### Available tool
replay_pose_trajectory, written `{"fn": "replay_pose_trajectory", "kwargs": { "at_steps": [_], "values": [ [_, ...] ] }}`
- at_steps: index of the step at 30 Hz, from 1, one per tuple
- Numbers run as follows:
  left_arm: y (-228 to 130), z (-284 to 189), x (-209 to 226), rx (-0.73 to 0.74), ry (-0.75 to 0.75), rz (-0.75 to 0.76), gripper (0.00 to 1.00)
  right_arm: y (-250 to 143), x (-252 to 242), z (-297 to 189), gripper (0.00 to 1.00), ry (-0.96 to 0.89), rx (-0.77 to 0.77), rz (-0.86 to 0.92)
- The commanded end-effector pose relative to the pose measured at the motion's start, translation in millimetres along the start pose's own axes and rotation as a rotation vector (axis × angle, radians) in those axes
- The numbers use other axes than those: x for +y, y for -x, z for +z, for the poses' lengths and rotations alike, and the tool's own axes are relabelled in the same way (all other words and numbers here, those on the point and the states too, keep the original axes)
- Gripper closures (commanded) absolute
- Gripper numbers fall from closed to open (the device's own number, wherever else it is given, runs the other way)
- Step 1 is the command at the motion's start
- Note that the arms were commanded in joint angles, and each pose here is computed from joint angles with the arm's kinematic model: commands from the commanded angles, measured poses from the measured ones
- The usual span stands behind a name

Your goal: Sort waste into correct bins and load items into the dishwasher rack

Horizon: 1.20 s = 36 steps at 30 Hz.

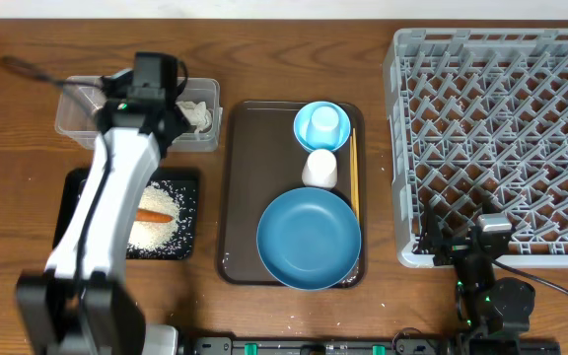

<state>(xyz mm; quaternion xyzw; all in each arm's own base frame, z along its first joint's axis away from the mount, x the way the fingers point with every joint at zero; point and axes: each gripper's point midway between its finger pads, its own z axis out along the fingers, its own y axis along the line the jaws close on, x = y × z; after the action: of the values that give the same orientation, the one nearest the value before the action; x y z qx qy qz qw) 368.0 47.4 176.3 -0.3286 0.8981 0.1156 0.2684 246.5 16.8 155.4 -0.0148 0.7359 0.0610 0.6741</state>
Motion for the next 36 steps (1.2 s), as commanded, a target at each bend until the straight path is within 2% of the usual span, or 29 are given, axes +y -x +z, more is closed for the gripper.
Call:
{"fn": "replay_pose_trajectory", "kwargs": {
  "at_steps": [1,7,17,25,31,36],
  "values": [
    [3.0,-39.0,19.7,-0.031,-0.027,-0.146,0.14,-1.9,-5.5,0.0,0.01,-0.024,0.005,-0.009],
    [-23.4,-80.9,60.6,0.012,-0.014,-0.128,0.14,-1.9,-5.5,0.0,0.01,-0.024,0.005,-0.009],
    [-85.8,-103.1,112.5,0.211,0.115,-0.099,0.14,-1.9,-5.6,0.0,0.01,-0.024,0.006,-0.009],
    [-121.0,-108.4,135.6,0.221,0.080,-0.140,0.14,-1.9,-5.5,0.0,0.01,-0.024,0.005,-0.009],
    [-139.6,-120.9,141.5,0.207,-0.029,-0.204,0.14,-1.9,-5.5,0.0,0.01,-0.024,0.006,-0.009],
    [-144.5,-131.0,139.1,0.204,-0.105,-0.287,0.06,-1.9,-5.5,0.0,0.01,-0.024,0.005,-0.009]
  ]
}}
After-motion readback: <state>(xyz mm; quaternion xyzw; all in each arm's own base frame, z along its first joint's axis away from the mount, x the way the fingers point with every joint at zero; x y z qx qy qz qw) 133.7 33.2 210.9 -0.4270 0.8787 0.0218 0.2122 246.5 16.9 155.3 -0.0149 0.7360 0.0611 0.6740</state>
